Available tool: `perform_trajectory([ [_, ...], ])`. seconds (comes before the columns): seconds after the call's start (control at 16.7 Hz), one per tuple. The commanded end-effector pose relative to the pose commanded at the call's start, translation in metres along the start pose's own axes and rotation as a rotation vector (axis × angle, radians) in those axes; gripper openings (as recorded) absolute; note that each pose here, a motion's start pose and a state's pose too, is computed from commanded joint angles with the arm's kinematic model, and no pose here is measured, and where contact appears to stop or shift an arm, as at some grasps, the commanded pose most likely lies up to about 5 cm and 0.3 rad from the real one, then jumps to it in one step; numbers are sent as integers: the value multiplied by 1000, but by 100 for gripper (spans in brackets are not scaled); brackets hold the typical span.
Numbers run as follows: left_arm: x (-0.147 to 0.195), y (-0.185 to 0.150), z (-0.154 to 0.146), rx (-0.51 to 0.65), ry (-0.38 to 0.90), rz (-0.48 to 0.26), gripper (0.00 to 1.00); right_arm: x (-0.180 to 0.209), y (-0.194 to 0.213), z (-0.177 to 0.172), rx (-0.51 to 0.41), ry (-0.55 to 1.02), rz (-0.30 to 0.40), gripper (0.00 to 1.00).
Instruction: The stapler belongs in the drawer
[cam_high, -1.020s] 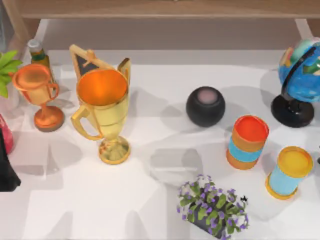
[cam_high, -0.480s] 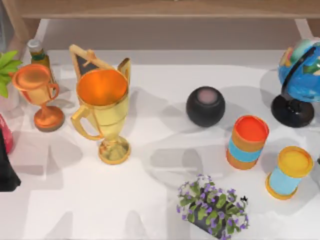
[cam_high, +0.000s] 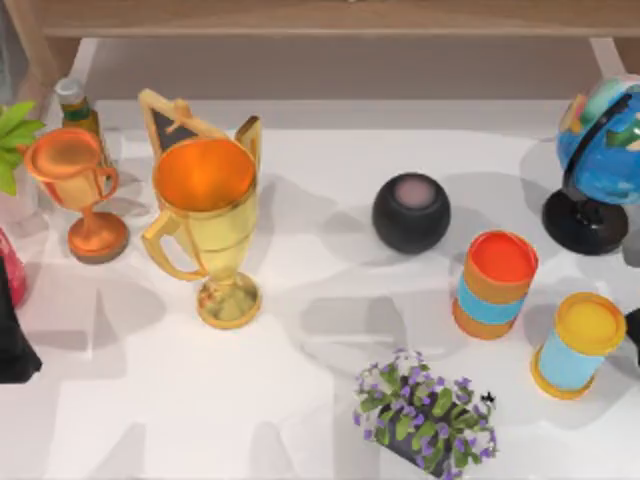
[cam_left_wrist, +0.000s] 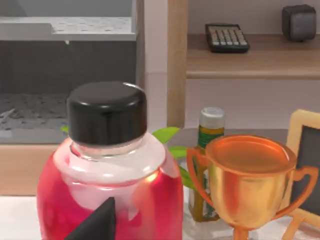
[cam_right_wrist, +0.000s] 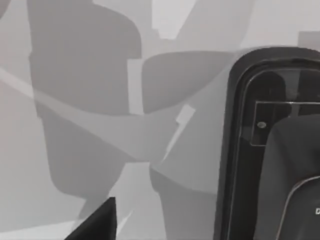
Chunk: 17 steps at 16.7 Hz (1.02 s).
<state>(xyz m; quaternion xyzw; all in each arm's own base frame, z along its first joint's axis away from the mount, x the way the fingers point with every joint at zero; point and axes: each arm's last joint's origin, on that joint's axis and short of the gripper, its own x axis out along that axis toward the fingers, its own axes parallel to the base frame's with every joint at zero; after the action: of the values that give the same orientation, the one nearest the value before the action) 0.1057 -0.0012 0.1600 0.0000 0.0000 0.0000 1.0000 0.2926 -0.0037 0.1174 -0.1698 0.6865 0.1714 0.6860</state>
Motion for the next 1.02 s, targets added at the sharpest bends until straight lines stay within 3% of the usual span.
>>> perform_trajectory([
  [0.72, 0, 0, 0, 0, 0, 0, 100, 0, 0, 0, 0, 0, 0, 2],
  [1.02, 0, 0, 0, 0, 0, 0, 100, 0, 0, 0, 0, 0, 0, 0],
])
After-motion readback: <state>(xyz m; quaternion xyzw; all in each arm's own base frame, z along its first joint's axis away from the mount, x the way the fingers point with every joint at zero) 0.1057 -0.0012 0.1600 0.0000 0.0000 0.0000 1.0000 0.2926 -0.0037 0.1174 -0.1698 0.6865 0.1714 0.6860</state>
